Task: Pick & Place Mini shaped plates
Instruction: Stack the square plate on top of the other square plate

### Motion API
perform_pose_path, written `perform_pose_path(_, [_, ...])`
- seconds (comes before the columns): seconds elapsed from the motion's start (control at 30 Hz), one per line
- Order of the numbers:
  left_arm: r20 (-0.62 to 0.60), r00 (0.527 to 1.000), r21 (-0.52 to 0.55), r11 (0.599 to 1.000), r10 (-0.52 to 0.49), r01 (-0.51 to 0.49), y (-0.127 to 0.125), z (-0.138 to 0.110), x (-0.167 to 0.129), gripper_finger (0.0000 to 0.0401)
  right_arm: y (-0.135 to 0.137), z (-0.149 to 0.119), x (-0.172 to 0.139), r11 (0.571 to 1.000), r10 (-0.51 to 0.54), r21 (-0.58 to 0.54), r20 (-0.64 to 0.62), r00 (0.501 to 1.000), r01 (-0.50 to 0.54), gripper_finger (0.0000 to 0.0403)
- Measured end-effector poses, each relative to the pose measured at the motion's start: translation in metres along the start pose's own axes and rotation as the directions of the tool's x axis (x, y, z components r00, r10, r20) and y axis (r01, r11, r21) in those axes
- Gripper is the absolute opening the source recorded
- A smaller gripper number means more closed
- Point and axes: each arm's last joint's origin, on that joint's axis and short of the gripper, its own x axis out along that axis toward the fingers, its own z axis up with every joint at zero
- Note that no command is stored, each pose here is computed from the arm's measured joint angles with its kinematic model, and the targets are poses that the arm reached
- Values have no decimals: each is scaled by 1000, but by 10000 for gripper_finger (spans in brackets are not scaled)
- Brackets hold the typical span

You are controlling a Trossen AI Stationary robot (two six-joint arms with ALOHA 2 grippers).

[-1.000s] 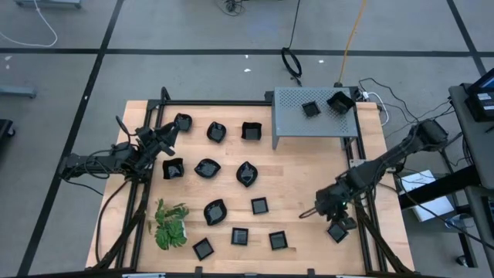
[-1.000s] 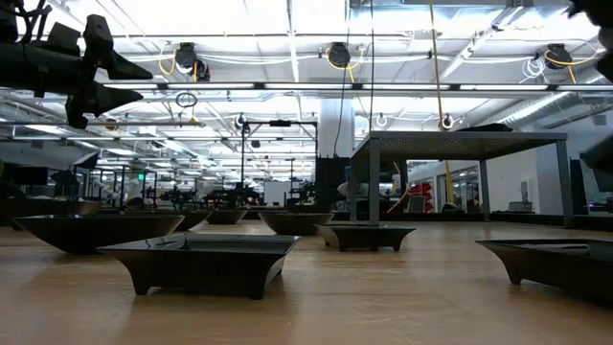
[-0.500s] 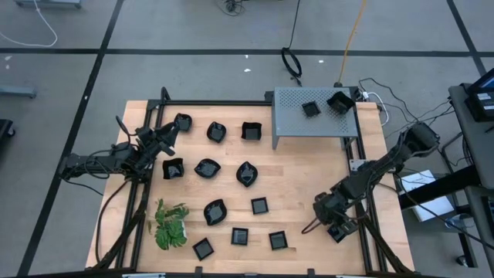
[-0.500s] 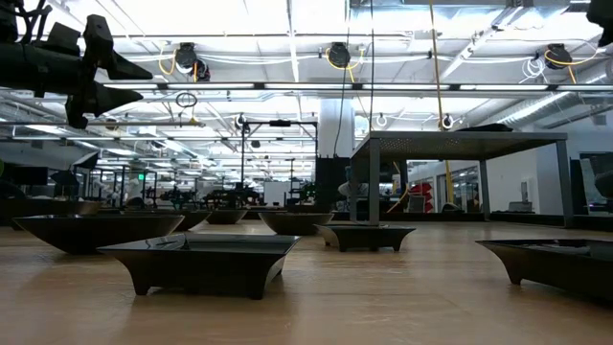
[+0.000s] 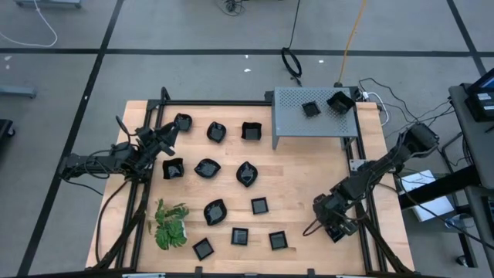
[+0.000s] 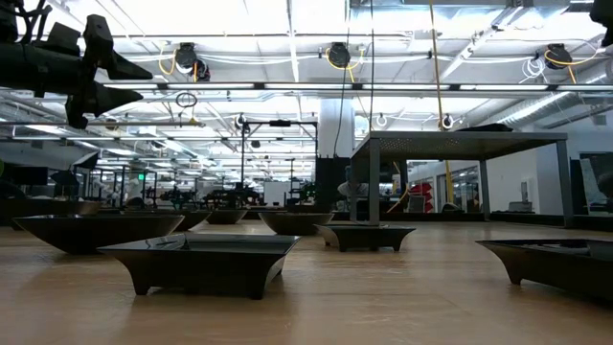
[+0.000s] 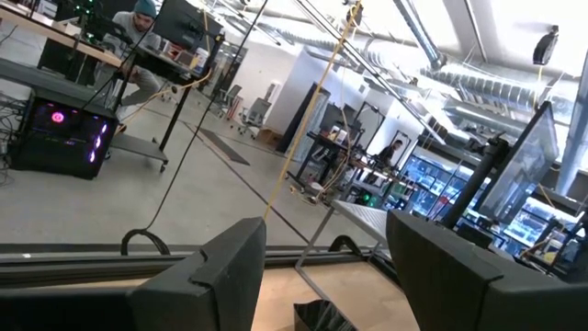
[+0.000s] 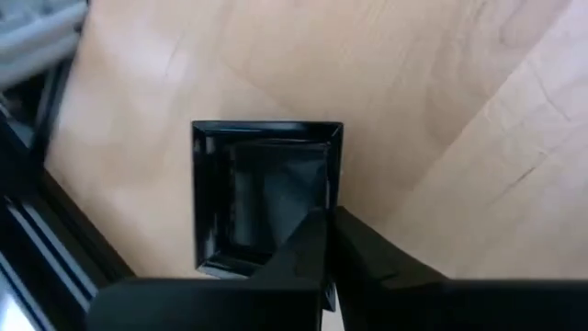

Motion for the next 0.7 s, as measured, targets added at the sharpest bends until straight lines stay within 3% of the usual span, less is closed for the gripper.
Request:
perform_pose_path(0.13, [0, 1000, 0, 1000, 0, 0, 0, 0, 0, 230, 6, 9, -17, 995, 38, 89, 158, 987, -53, 1])
perform_pose_path(0.23, [0, 1000, 0, 1000, 0, 0, 0, 0, 0, 230, 12, 17, -34, 990, 52, 108, 318, 947, -90, 1])
perform_pose_path(0.37, [0, 1000, 0, 1000, 0, 0, 0, 0, 0, 230, 10, 22, -56, 978, -75, 205, 498, 864, -33, 1])
perform_pose_path(0.43, [0, 1000, 0, 1000, 0, 0, 0, 0, 0, 230, 4, 24, -67, 963, -176, 269, 568, 804, 20, 1])
perform_pose_path(0.57, [0, 1000, 0, 1000, 0, 0, 0, 0, 0, 230, -11, 29, -87, 917, -367, 379, 677, 639, 124, 1])
perform_pose_path(0.7, [0, 1000, 0, 1000, 0, 0, 0, 0, 0, 230, -29, 30, -106, 859, -505, 470, 707, 495, 204, 0])
